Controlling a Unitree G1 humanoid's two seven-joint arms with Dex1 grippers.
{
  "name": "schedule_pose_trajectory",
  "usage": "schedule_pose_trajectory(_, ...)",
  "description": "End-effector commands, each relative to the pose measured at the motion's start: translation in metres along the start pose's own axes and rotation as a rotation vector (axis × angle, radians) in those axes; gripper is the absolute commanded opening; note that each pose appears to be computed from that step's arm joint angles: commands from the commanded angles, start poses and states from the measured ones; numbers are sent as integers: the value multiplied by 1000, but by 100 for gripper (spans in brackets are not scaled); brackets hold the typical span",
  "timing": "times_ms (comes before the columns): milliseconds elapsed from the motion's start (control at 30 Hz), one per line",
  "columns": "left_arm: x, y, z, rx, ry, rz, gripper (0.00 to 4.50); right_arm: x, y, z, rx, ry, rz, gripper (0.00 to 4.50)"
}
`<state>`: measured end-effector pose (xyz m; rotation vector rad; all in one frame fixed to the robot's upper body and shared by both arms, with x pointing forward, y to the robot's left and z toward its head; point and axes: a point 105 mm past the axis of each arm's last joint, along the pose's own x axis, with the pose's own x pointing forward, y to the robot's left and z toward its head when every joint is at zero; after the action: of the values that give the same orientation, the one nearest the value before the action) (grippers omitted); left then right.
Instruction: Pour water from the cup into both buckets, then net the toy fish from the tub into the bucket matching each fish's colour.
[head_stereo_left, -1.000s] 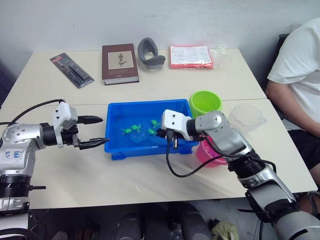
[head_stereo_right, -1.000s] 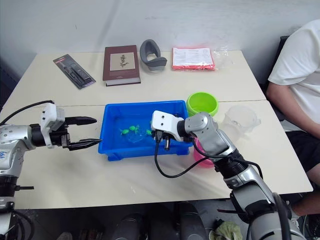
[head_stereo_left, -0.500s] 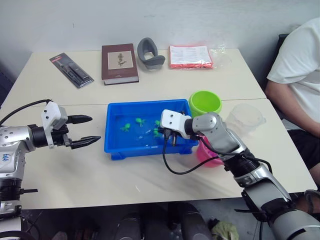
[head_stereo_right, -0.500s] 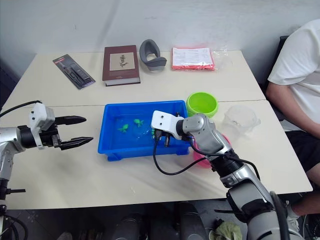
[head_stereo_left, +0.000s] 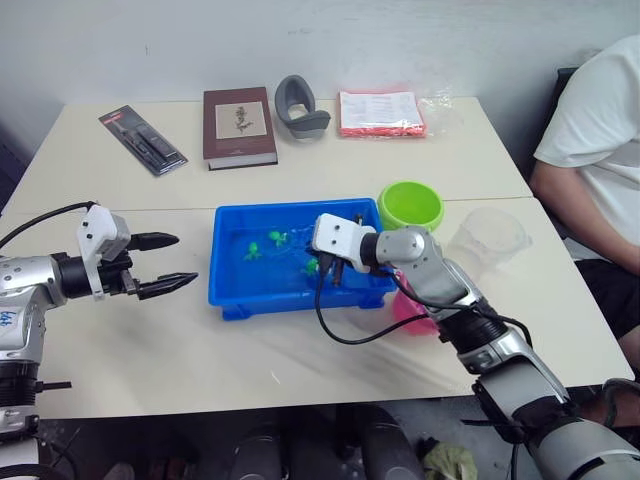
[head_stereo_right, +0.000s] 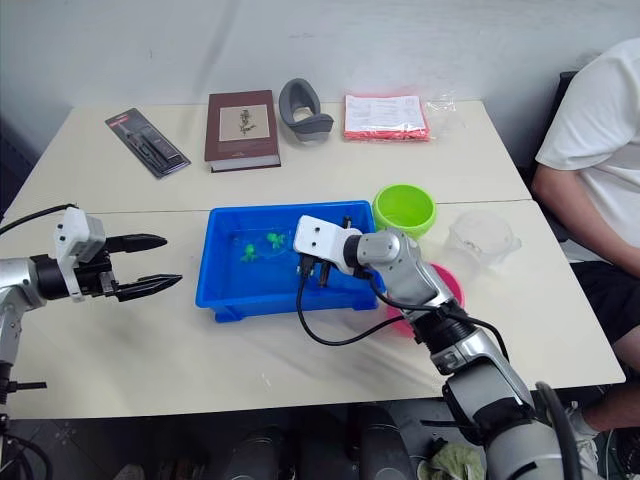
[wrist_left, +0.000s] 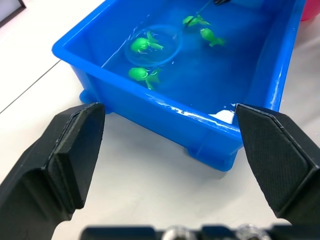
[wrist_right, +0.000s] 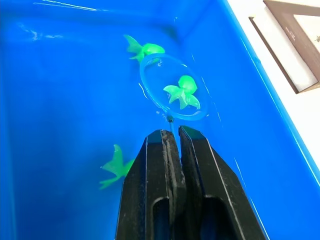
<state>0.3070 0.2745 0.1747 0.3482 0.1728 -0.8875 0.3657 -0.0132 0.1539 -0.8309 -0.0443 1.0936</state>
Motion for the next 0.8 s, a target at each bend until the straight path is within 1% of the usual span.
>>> schedule_pose_trajectory(33,-7,1,12,39,-25,22,446,-16,-7,20,-43,-91,-50,0)
schedule_pose_trajectory(200,-6,-2,16,48,-41,18,446,-41,1,26,-57,-154,-33,0)
schedule_pose_trajectory(400,2,-4,23,67,-62,-2,446,-70,0,16,-48,-124,-54,0)
schedule_pose_trajectory(533,16,-7,39,75,-130,-29,446,-105,2,11,-30,-132,-101,0)
schedule_pose_trajectory(633,23,-9,45,74,-156,-43,446,-118,3,7,-56,-123,-137,0)
schedule_pose_trajectory(800,38,-13,55,81,-196,-75,446,-143,-5,0,-67,-121,-233,0)
